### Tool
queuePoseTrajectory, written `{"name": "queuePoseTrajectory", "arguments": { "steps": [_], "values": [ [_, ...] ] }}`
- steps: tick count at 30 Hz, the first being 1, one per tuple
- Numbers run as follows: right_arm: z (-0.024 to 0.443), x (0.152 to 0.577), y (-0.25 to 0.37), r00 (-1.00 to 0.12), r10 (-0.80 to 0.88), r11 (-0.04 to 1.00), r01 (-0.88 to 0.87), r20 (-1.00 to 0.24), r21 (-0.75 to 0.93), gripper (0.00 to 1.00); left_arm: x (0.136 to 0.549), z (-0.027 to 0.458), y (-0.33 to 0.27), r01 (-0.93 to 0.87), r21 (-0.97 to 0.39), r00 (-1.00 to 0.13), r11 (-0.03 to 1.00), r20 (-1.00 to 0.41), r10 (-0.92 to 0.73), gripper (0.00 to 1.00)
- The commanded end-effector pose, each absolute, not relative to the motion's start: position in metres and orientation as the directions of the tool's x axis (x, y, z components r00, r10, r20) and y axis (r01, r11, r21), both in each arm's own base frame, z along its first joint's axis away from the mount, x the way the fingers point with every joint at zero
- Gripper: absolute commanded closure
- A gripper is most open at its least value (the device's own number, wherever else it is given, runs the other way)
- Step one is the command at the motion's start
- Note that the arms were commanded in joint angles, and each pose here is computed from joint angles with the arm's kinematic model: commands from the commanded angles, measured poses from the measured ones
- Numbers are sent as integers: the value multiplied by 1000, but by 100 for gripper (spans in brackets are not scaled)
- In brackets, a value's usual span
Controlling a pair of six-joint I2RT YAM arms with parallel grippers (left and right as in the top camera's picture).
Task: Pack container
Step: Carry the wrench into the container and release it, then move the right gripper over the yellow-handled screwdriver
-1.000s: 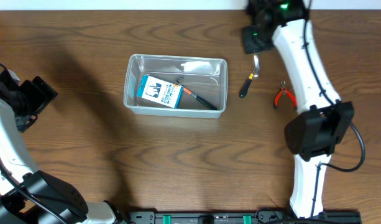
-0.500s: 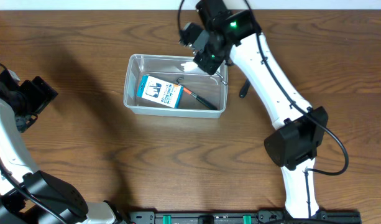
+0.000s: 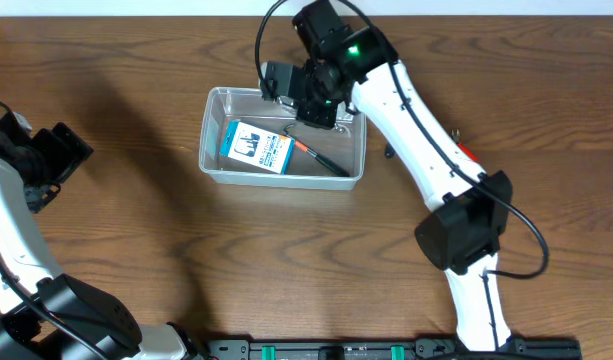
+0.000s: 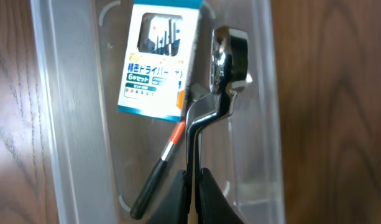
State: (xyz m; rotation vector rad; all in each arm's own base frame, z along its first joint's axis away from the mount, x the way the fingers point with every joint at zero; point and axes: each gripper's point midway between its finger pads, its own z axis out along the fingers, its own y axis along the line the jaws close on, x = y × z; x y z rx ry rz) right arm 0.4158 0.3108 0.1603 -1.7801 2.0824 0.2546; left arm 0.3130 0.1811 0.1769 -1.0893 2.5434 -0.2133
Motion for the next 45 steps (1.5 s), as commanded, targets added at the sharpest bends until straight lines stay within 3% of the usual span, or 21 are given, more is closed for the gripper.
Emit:
{"name": "queuePoseTrajectory", "arguments": {
  "steps": [1,8,11,15,17,20,27,30,35,40,45],
  "values": [
    [118,408,322,-103,-926,126,-991,-363,-42,99,314,183,181,-652,-269,-646,709,-291,-705,9],
    [83,408,330,-117,-933,121,-993,-339,9,99,314,183,181,-652,-269,-646,709,-291,-705,9],
    [84,405,335,-122,-923,120,-992,-364,30,92,314,183,181,-652,-269,-646,709,-291,-705,10],
    [84,404,338,-123,-919,118,-992,-375,37,70,314,183,181,-652,-269,-646,709,-291,-705,9],
    [85,405,338,-154,-913,148,-988,-377,46,56,314,183,181,-652,-269,-646,709,-291,-705,10],
    [86,408,340,-217,-898,210,-976,-383,62,43,314,183,181,-652,-269,-646,709,-291,-705,10],
    [125,423,344,-462,-768,465,-878,-443,109,48,314,183,181,-652,-269,-646,708,-291,-706,9],
    [169,442,324,-605,-636,653,-753,-479,84,42,314,183,181,-652,-269,-646,709,-291,-705,10],
    [231,460,260,-756,-394,876,-481,-522,36,39,314,183,181,-652,-269,-646,708,-291,-706,10],
    [259,458,190,-849,-164,971,-228,-502,69,40,314,183,181,-652,-269,-646,709,-291,-705,10],
    [244,450,133,-922,12,996,-24,-387,88,40,314,183,181,-652,-269,-646,708,-291,-706,9]
  ]
}}
